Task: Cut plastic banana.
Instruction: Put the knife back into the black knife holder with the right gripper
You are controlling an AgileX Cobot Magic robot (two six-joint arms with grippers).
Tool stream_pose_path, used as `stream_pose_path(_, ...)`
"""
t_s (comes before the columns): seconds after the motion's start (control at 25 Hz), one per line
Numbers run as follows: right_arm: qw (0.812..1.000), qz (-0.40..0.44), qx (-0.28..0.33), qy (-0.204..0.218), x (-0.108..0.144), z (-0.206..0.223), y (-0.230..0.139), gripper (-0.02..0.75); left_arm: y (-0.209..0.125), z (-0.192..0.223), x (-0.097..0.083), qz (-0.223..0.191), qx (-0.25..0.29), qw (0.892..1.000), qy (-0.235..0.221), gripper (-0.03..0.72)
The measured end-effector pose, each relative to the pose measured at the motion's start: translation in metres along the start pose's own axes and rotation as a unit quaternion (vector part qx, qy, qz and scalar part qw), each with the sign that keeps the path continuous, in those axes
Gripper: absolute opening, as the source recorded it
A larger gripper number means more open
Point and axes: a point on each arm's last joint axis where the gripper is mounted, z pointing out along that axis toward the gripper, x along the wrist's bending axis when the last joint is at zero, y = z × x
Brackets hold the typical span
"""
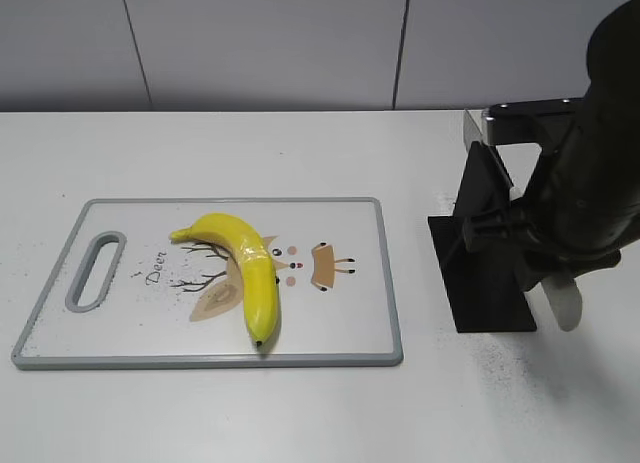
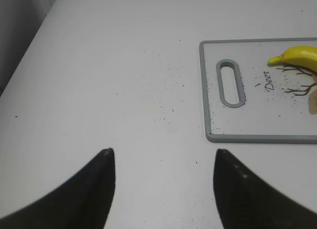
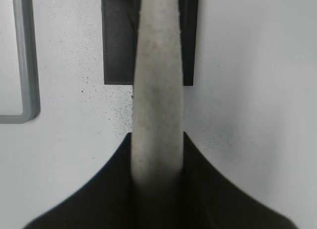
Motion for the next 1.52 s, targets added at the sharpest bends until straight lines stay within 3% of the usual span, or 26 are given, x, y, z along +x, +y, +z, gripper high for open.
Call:
stream_pose_path(0.08, 1.000, -0.001, -0.004, 0.001, 0.000, 0.001, 0.001, 0.178, 0.000, 0.000, 0.000, 0.000, 0.000, 1.000, 0.000, 0.585)
stream_pose_path(0.12, 1.000, -0.002, -0.006, 0.002, 0.001, 0.001, 0.001, 0.230, 0.000, 0.000, 0.000, 0.000, 0.000, 1.000, 0.000, 0.585)
stream_pose_path(0.28, 1.000, -0.008, -0.011, 0.005, 0.001, 0.001, 0.002, 0.575, 0.000, 0.000, 0.000, 0.000, 0.000, 1.000, 0.000, 0.585)
stream_pose_path(0.36, 1.000, -0.010, -0.021, 0.007, 0.000, -0.005, 0.002, 0.630, 0.000, 0.000, 0.000, 0.000, 0.000, 1.000, 0.000, 0.585)
stream_pose_path(0.6, 0.992, -0.038, -0.115, 0.038, -0.011, -0.058, 0.000, 0.655, 0.000, 0.000, 0.000, 0.000, 0.000, 1.000, 0.000, 0.585)
stream_pose_path(0.76, 0.977, -0.101, -0.182, 0.053, -0.023, -0.098, -0.014, 0.654, 0.000, 0.000, 0.000, 0.000, 0.000, 1.000, 0.000, 0.585)
stream_pose_path(1.0, 0.951, -0.183, -0.235, 0.079, -0.040, -0.139, -0.046, 0.645, 0.000, 0.000, 0.000, 0.000, 0.000, 1.000, 0.000, 0.585)
stream_pose_path(1.52, 0.929, -0.210, -0.289, 0.092, -0.094, -0.110, -0.166, 0.603, 0.000, 0.000, 0.000, 0.000, 0.000, 1.000, 0.000, 0.585)
